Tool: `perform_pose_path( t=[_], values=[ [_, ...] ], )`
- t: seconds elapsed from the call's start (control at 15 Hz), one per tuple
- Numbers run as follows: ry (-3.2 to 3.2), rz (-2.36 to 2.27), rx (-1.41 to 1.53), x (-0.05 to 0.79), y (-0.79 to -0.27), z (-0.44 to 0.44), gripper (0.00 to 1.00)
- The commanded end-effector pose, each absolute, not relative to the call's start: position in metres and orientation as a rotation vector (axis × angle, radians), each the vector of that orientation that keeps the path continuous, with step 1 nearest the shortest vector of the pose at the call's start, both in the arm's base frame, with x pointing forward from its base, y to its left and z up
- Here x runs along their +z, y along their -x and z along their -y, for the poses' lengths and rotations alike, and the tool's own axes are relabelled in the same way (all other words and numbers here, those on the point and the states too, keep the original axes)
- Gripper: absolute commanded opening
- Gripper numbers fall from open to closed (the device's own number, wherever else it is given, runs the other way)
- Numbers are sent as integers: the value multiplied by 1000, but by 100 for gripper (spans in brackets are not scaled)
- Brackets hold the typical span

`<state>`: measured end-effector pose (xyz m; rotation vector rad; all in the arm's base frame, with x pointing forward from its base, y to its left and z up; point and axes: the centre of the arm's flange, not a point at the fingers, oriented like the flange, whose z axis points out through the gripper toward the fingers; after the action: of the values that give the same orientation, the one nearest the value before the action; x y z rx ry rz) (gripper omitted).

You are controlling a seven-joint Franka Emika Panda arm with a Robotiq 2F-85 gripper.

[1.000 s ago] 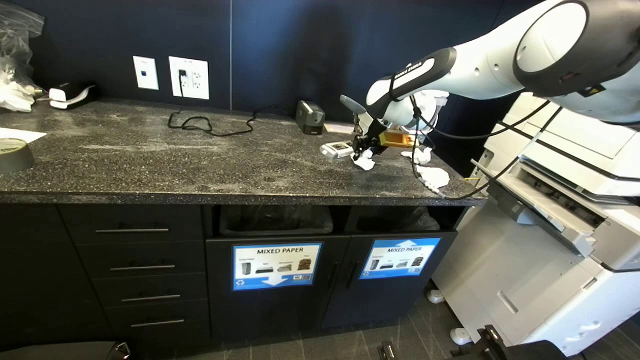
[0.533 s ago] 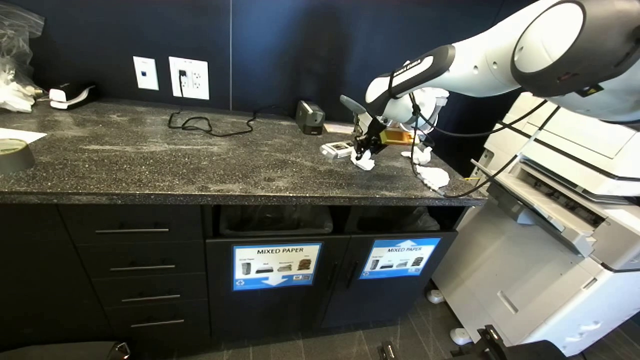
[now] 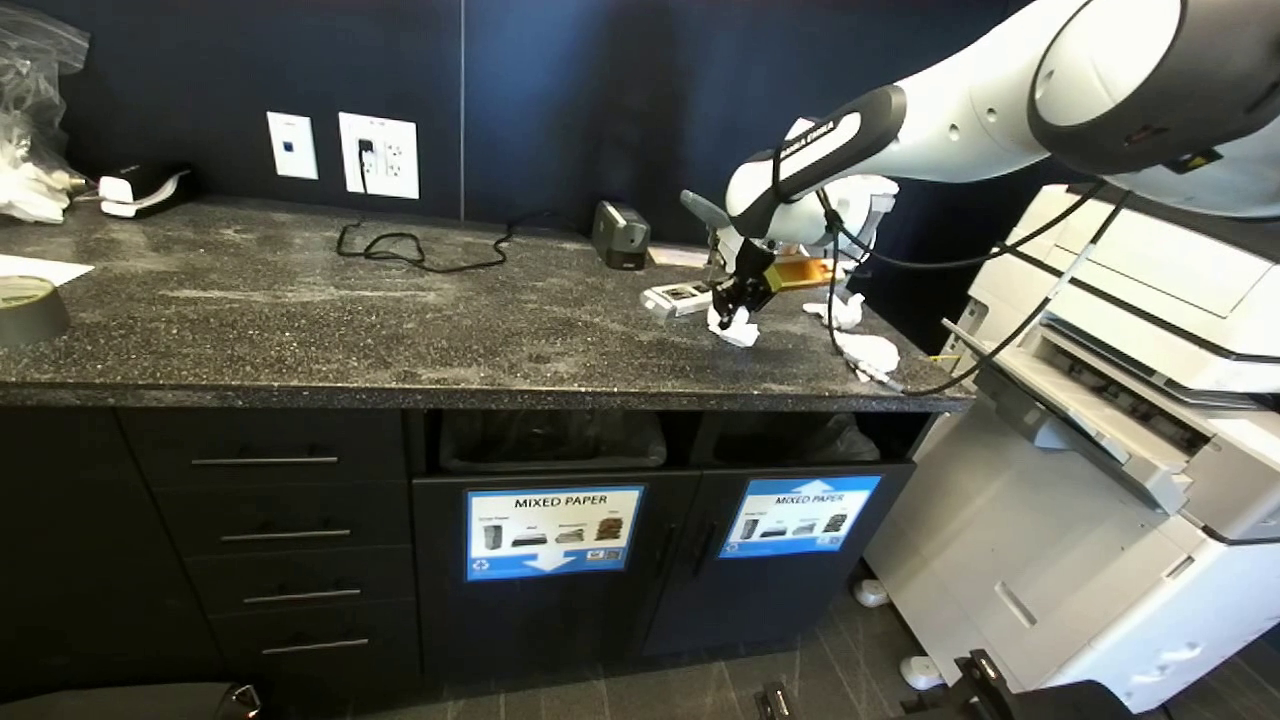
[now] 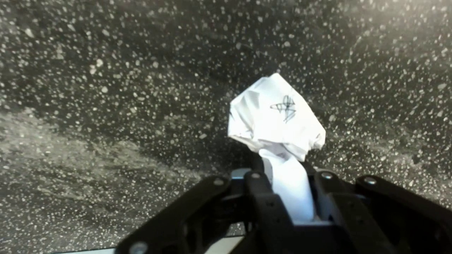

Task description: Pick up the pieces of paper from the countertop and put them in the right bin.

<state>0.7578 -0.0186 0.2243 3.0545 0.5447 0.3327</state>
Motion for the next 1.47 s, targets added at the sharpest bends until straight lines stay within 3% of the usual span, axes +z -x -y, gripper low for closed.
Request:
perform_pose_path(
  t=[0.0, 0.8, 1.4],
  values=[
    [-2998, -584, 163, 196, -712, 28, 19],
    [-3022, -514, 5, 181, -627, 48, 18],
    [-3029, -368, 147, 177, -557, 59, 18]
  ],
)
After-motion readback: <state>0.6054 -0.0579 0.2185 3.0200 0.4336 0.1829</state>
